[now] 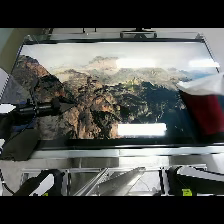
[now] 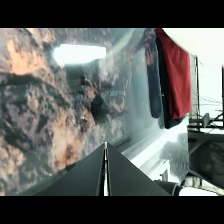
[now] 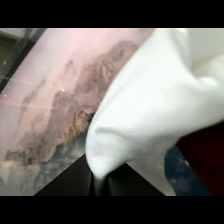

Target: Fold the shirts.

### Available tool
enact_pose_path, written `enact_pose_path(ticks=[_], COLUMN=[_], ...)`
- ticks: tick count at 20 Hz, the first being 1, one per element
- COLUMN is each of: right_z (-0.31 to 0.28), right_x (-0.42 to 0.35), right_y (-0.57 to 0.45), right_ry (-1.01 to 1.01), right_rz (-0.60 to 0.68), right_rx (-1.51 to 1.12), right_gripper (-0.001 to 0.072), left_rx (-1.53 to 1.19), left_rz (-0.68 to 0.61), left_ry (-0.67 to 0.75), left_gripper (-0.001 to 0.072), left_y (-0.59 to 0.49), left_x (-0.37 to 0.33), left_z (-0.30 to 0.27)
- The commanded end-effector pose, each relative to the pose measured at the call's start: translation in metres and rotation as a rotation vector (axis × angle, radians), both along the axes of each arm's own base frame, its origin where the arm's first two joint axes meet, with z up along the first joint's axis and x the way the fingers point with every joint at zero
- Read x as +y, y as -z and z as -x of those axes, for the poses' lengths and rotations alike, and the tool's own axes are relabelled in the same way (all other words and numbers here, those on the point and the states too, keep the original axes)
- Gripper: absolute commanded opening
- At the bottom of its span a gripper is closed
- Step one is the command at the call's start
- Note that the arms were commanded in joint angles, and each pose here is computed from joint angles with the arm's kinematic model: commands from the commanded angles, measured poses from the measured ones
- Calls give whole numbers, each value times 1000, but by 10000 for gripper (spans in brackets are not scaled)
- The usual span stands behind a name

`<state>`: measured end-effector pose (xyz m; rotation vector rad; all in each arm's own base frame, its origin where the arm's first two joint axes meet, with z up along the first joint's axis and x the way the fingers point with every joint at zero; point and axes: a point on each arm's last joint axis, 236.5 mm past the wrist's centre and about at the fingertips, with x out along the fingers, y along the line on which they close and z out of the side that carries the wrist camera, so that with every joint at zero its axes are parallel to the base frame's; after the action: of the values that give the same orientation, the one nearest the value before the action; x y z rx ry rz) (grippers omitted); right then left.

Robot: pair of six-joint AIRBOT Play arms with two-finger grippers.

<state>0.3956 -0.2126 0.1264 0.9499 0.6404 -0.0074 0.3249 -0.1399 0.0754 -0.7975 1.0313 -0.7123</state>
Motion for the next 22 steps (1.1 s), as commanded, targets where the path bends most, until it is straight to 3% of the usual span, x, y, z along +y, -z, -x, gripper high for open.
enact_pose_path(ticks=[1, 6, 11, 12, 13, 14, 15, 20, 21, 22], right_z=[78, 145, 156, 156, 156, 158, 158, 162, 164, 166], right_x=[-21, -32, -28, -25, -21, -17, -11, 21, 28, 37], right_y=[64, 105, 123, 123, 123, 125, 125, 123, 122, 122], right_ry=[269, 416, 406, 397, 381, 365, 346, 233, 222, 195], right_rz=[-36, 2, -3, -11, -22, -28, -44, -120, -152, -175], right_rx=[146, 266, 324, 327, 331, 344, 347, 372, 384, 395], right_gripper=[19, 21, 30, 74, 297, 577, 672, 665, 603, 336], left_rx=[6, 0, 9, 9, 9, 9, 9, 6, 0, -7], left_rz=[9, 11, 20, 20, 20, 21, 21, 18, 13, 12], left_ry=[32, 56, 77, 78, 78, 78, 78, 70, 54, 37], left_gripper=[16, 16, 16, 15, 15, 15, 15, 15, 15, 16], left_y=[-1, -2, -3, -3, -3, -4, -4, -3, -3, -3], left_x=[-4, -6, -8, -8, -8, -8, -8, -7, -6, -4], left_z=[7, 11, 16, 17, 16, 16, 16, 15, 11, 7])
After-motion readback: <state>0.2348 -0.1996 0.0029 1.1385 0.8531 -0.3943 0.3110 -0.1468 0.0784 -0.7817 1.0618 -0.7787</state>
